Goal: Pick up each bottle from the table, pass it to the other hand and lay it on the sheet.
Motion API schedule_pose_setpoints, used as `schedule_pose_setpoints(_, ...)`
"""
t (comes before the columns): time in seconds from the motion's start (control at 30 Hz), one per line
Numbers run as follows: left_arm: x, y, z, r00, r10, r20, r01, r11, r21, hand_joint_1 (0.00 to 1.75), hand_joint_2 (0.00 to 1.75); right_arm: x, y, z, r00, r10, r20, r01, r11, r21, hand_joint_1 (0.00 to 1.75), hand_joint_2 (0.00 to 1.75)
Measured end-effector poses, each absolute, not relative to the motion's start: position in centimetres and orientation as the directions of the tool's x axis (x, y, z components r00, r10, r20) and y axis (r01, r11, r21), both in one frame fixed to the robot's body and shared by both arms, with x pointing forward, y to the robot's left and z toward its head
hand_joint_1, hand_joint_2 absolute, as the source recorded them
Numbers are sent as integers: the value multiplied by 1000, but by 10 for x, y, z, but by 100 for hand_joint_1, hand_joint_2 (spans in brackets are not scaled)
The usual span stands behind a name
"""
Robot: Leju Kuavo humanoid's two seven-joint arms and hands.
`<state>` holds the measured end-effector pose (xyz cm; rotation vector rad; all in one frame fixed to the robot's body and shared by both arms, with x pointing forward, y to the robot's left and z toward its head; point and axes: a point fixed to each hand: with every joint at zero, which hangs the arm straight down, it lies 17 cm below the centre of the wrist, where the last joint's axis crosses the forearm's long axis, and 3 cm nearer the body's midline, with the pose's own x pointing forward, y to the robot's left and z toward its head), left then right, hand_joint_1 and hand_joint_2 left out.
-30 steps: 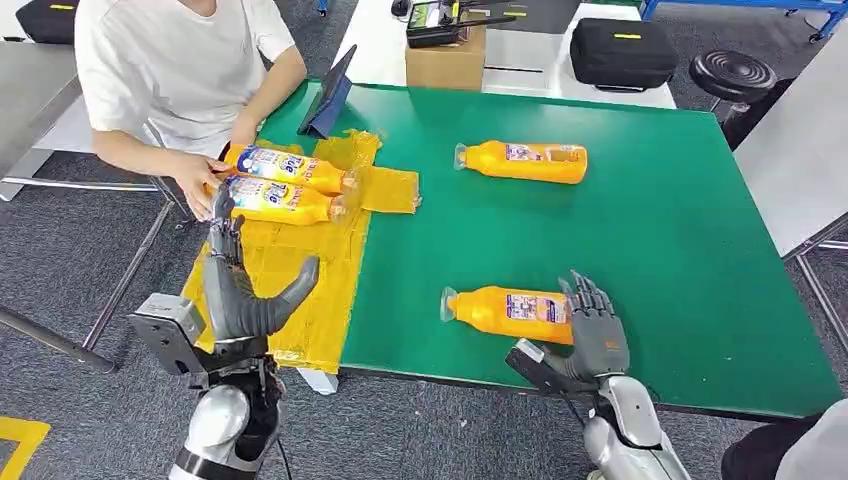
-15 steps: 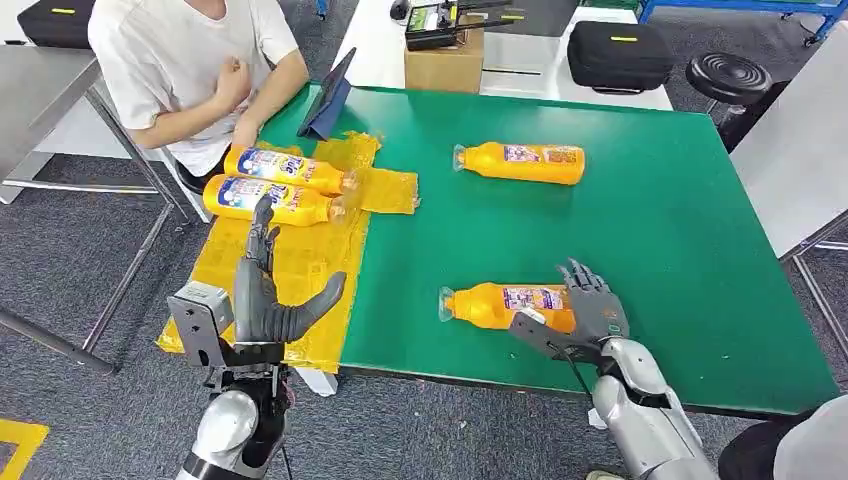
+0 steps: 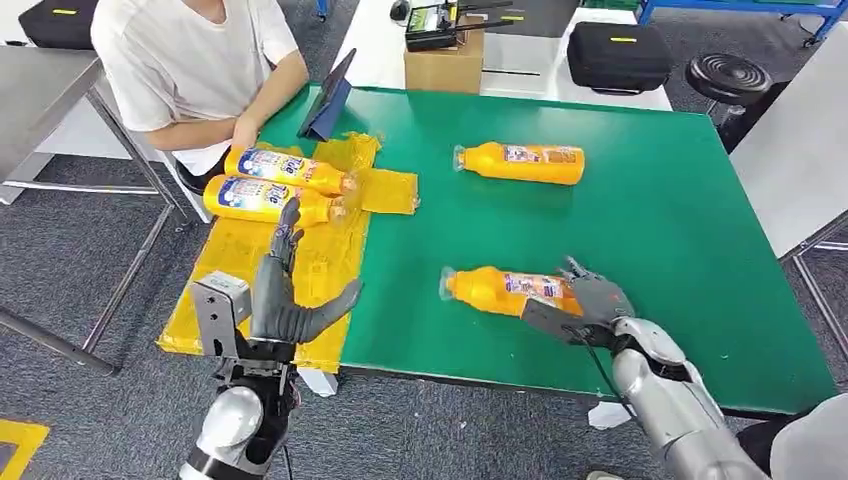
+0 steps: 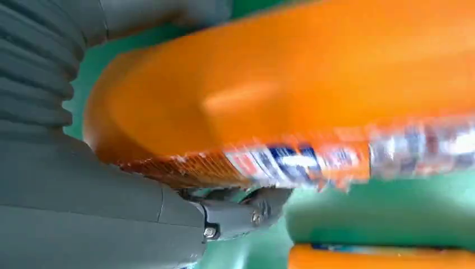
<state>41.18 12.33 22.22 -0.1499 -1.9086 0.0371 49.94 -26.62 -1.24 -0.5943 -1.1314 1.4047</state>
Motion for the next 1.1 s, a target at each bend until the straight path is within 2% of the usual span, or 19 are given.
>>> schedule_pose_setpoints(0.2, 417, 111, 224, -327, 145, 934, 131, 986, -107, 0, 175, 488, -250, -9, -177, 838, 516, -515, 368, -774, 175, 175)
schedule_pose_setpoints(0.43, 420, 107, 217, -305, 157, 939, 141, 983, -119, 0, 175, 486, -248, -9, -147, 803, 577, -516, 435, -737, 175, 175)
schedule_pose_setpoints(0.53, 419, 104, 215, -307, 148, 940, 145, 984, -107, 0, 175, 480, -238, -6, -159, 749, 643, -501, 500, -706, 175, 175)
schedule_pose_setpoints(0.63, 417, 102, 203, -278, 125, 953, 141, 986, -88, 0, 175, 473, -217, 11, -194, 638, 745, -434, 625, -649, 175, 175)
schedule_pose_setpoints(0.73, 402, 82, 161, -128, 151, 980, 217, 969, -120, 0, 175, 462, -193, 40, -248, 509, 824, -333, 755, -566, 175, 175)
schedule_pose_setpoints(0.93, 354, 42, 81, 89, 147, 985, 315, 934, -168, 0, 175, 444, -162, 119, -391, 286, 875, -192, 904, -382, 175, 175)
schedule_pose_setpoints(1.1, 339, 21, 82, 54, 158, 986, 389, 906, -167, 0, 175, 433, -136, 166, -482, 182, 857, -181, 937, -300, 175, 175)
